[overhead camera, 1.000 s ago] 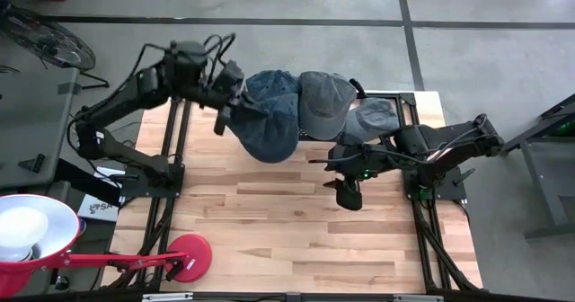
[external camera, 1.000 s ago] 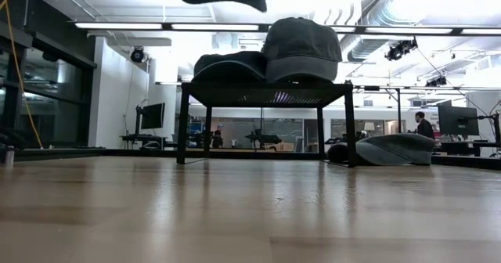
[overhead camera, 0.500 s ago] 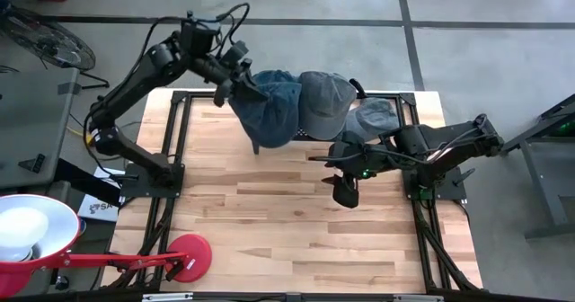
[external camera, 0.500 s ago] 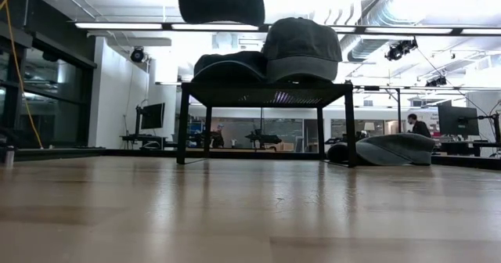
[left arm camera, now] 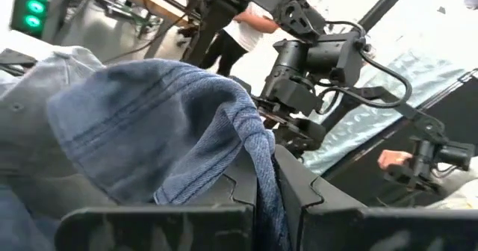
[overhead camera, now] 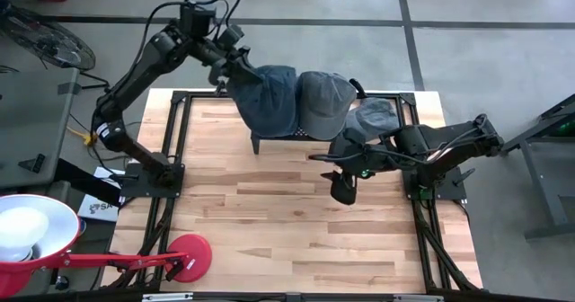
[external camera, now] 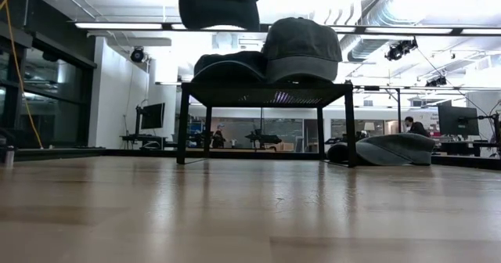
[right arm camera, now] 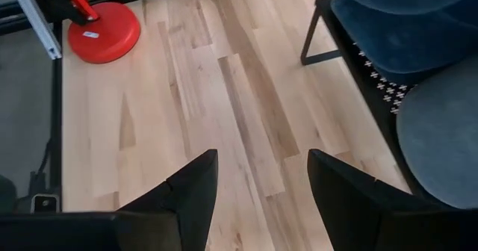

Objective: Pick & Place hat
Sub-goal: Stack the blue cap on top of the stacked blue caps on the shelf

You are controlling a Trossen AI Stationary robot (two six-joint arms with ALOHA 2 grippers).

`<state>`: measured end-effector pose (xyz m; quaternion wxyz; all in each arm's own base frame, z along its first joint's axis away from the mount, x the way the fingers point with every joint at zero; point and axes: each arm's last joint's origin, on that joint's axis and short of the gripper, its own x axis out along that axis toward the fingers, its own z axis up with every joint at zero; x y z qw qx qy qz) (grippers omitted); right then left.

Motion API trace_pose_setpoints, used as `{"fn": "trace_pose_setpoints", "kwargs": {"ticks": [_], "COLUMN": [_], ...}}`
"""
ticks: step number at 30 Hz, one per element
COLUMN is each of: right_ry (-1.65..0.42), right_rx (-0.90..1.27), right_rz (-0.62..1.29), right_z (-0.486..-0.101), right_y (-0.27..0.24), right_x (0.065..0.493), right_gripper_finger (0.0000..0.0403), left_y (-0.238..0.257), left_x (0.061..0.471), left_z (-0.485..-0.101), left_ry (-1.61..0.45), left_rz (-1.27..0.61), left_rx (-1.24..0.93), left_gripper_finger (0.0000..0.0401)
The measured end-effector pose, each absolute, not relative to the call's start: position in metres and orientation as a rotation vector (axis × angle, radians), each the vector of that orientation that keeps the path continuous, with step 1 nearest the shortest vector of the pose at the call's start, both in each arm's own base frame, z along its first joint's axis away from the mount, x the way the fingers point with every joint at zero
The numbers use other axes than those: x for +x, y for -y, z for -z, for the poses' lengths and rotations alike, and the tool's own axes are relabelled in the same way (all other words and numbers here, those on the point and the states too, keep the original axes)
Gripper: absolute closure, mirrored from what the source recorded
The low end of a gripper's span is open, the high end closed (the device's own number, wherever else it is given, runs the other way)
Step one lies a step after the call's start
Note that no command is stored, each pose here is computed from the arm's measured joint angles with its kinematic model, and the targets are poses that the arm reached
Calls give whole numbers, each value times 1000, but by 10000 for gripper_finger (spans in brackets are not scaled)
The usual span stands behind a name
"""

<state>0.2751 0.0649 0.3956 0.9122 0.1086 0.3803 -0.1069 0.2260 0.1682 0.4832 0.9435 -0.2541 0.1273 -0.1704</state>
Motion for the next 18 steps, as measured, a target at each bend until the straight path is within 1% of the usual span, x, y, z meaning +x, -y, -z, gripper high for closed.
{"fn": "trace_pose_setpoints", "kwargs": {"ticks": [12, 18], "right_ry": [-768, -764], "right_rx": [225, 244], "right_rz": [259, 271], "right_z": [-396, -396], "right_y": [-64, -64], "right_x": [275, 275], "right_gripper_finger": [203, 203], "left_y": [-195, -203], "left_x": [256, 264], "left_z": [-453, -443], "left_ry": [-309, -325], "left_rz": [417, 415], "left_rx": [-580, -598], "left_gripper_finger": [391, 391]}}
